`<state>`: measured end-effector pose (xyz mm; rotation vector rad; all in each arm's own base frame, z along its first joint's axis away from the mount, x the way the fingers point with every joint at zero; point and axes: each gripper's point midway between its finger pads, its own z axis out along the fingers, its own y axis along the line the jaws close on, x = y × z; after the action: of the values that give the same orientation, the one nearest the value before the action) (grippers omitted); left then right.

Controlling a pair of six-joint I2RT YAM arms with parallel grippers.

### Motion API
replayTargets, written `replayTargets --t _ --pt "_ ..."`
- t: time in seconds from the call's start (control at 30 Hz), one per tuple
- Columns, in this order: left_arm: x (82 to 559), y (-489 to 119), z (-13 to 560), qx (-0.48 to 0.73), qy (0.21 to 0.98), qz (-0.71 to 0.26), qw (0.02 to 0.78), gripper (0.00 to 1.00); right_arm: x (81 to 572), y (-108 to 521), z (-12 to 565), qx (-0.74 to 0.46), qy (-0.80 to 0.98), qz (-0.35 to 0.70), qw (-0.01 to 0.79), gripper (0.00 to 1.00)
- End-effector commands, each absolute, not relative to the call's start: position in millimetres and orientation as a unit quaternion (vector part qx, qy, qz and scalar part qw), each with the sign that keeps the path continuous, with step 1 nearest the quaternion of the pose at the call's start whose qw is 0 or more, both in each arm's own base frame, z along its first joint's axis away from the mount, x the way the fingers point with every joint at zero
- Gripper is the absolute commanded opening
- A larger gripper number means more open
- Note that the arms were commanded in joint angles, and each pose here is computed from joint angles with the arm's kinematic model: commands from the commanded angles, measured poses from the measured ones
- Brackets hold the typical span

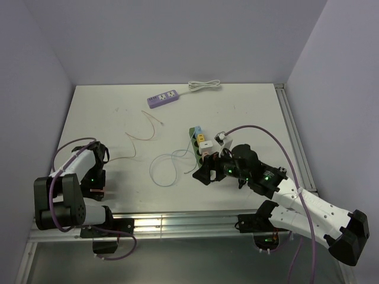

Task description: Insert the plug

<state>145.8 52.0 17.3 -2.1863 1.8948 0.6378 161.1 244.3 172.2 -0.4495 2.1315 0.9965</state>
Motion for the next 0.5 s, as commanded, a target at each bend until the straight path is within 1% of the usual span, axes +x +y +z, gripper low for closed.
replayTargets --t 0.0,0.13,0.17,0.23,0.27,0.3,0.37,0.4,0.47 --pt "152.0 52.1 17.1 -0.736 0.639 0.198 0.100 0.72 168.0 244.4 178.0 -0.173 0.824 0.386 0.377 0.98" --pt "158.5 58.5 28.9 -0.725 0.648 0.198 0.123 0.47 169.2 245.4 179.6 -0.168 0.828 0.385 0.372 0.98" --pt "160.2 59.2 31.1 -0.723 0.650 0.196 0.126 0.46 170.1 244.7 179.2 -0.165 0.830 0.383 0.372 0.98" --pt "164.7 59.7 38.7 -0.715 0.659 0.190 0.133 0.36 170.2 246.2 182.9 -0.161 0.829 0.387 0.369 0.98" --pt "166.5 58.8 42.4 -0.712 0.664 0.185 0.135 0.36 170.5 246.5 184.3 -0.160 0.829 0.387 0.370 0.98" --pt "170.7 58.0 47.3 -0.702 0.676 0.178 0.139 0.27 171.4 246.9 185.2 -0.158 0.830 0.386 0.369 0.98" --pt "174.1 54.9 53.6 -0.694 0.686 0.163 0.142 0.25 172.6 247.2 186.5 -0.152 0.833 0.386 0.367 0.98" --pt "179.1 54.2 61.3 -0.690 0.691 0.149 0.154 0.16 174.3 248.1 188.5 -0.151 0.833 0.385 0.368 0.98" --pt "184.3 50.3 74.5 -0.674 0.708 0.125 0.171 0.14 178.0 249.2 194.8 -0.147 0.833 0.383 0.372 0.98"
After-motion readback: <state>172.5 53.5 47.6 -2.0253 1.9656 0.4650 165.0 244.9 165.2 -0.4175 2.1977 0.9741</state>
